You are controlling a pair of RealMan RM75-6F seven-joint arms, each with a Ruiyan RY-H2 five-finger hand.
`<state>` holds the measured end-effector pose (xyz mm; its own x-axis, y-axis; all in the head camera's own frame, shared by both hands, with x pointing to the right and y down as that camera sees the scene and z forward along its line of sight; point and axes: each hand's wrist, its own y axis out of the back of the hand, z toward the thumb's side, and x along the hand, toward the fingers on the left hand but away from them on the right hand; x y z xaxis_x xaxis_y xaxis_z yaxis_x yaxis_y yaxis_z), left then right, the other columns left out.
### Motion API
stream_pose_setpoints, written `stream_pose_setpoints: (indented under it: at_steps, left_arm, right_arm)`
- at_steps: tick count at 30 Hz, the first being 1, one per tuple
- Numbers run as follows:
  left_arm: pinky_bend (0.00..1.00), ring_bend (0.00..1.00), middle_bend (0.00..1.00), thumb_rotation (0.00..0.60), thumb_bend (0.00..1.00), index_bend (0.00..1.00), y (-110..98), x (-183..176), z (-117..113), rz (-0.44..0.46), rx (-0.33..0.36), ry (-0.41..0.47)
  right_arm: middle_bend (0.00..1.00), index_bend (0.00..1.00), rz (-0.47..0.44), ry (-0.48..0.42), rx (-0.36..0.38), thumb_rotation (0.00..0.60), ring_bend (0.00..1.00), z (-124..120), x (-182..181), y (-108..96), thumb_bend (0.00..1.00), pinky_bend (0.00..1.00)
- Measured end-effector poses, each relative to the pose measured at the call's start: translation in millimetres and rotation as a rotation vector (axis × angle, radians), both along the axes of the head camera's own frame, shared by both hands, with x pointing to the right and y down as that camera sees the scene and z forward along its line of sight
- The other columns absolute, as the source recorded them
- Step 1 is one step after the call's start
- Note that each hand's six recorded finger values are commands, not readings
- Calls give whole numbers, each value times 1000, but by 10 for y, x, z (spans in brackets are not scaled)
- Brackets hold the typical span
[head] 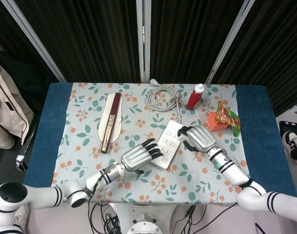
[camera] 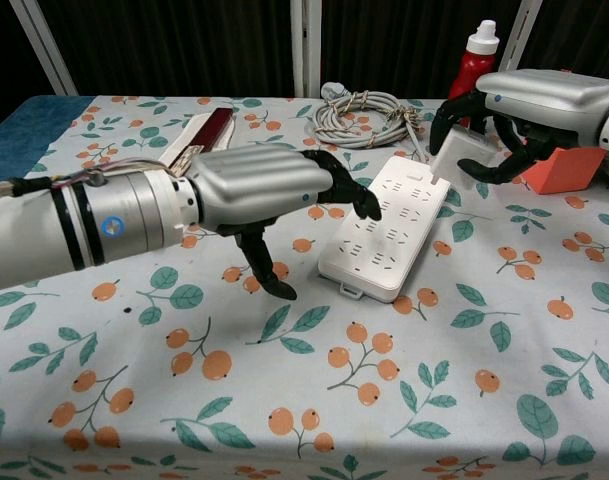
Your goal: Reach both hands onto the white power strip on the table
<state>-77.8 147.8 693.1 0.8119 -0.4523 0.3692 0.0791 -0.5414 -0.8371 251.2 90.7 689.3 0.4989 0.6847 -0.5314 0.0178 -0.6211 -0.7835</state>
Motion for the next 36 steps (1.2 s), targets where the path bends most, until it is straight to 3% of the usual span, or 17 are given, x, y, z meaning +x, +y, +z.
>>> stream_pose_setpoints:
  at_steps: [4,7,9,14,20,25,30,36]
  left_arm:
    - [56,84,179,600,77,173,-93,-165,-178,-43,44,12]
    - [56,84,179,600,77,173,-182,-335,-284,-95,70,10]
    - [56,84,179,600,77,173,-246,-463,-337,-133,85,1]
    - [55,84,178,600,77,173,-370,-832,-460,-235,114,-23]
    - [55,84,178,600,76,173,-509,-1665,-678,-440,179,-84]
    - [55,84,178,600,75,173,-444,-2600,-885,-646,226,-183]
    - [55,84,179,600,76,173,-143,-3382,-1064,-814,242,-281]
    - [54,84,178,600,74,173,364,-3842,-1245,-921,245,-343]
  right_arm:
    - [516,491,22,25,-166,600,420,46,138,157,571,515]
    - [364,174,44,33,-270,600,270,85,214,262,413,390]
    - [270,38,63,25,-302,600,177,90,238,286,345,308]
    - [139,0,112,0,-319,600,54,22,337,262,327,202]
    - [118,0,148,-7,-242,600,34,-197,559,187,327,188]
    - [152,0,187,20,-81,600,39,-485,871,177,327,188]
    - [154,0,278,47,86,600,39,-838,1285,333,327,188]
    - [154,0,387,71,205,600,40,-1217,1739,767,327,188]
